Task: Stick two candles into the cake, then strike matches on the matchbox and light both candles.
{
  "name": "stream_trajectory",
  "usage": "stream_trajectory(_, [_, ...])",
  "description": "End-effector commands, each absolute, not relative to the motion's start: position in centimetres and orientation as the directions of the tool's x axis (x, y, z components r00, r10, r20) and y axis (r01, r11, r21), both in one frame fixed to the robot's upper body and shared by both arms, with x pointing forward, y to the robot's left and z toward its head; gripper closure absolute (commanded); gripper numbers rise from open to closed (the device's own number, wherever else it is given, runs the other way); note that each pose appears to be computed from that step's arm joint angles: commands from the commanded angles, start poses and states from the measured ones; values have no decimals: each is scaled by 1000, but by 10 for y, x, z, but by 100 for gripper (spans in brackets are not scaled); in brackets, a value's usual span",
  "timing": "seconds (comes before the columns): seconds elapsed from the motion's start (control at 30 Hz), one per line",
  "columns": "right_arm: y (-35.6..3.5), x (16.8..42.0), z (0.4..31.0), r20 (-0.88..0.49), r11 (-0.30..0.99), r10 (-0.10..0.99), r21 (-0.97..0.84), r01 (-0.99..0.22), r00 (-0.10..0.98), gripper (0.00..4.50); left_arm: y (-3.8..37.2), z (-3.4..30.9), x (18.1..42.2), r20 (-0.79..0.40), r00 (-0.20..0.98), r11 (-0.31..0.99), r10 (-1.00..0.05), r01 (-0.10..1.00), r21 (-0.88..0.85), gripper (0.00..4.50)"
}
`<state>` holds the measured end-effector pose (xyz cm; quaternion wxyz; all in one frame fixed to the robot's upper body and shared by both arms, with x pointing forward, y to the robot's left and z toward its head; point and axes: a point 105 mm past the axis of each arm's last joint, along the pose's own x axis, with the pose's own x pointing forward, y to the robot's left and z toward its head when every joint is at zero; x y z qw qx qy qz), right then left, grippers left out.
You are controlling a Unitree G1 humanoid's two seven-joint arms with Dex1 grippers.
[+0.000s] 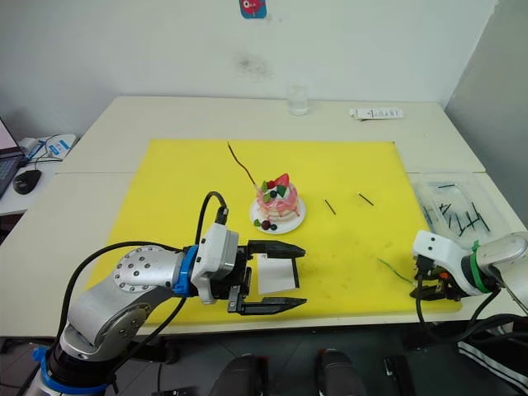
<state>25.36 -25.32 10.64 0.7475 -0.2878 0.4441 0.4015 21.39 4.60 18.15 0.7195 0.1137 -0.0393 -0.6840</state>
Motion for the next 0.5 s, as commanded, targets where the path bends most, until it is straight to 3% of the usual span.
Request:
stream_trajectory(0.03, [-249,258,112,-892,505,343,-89,-858,294,301,40,189,204,-80,17,-3,-997,971,240,69])
stream_trajectory(0.17, [-247,257,114,-895,500,349,-74,-863,279,437,39,189,202,-77,11,-8,-997,971,239,69])
stream_trajectory(0.5, [-243,250,127,-891,515,383,-14,-857,244,444,40,187,201,-82,5,-14,-997,973,232,69])
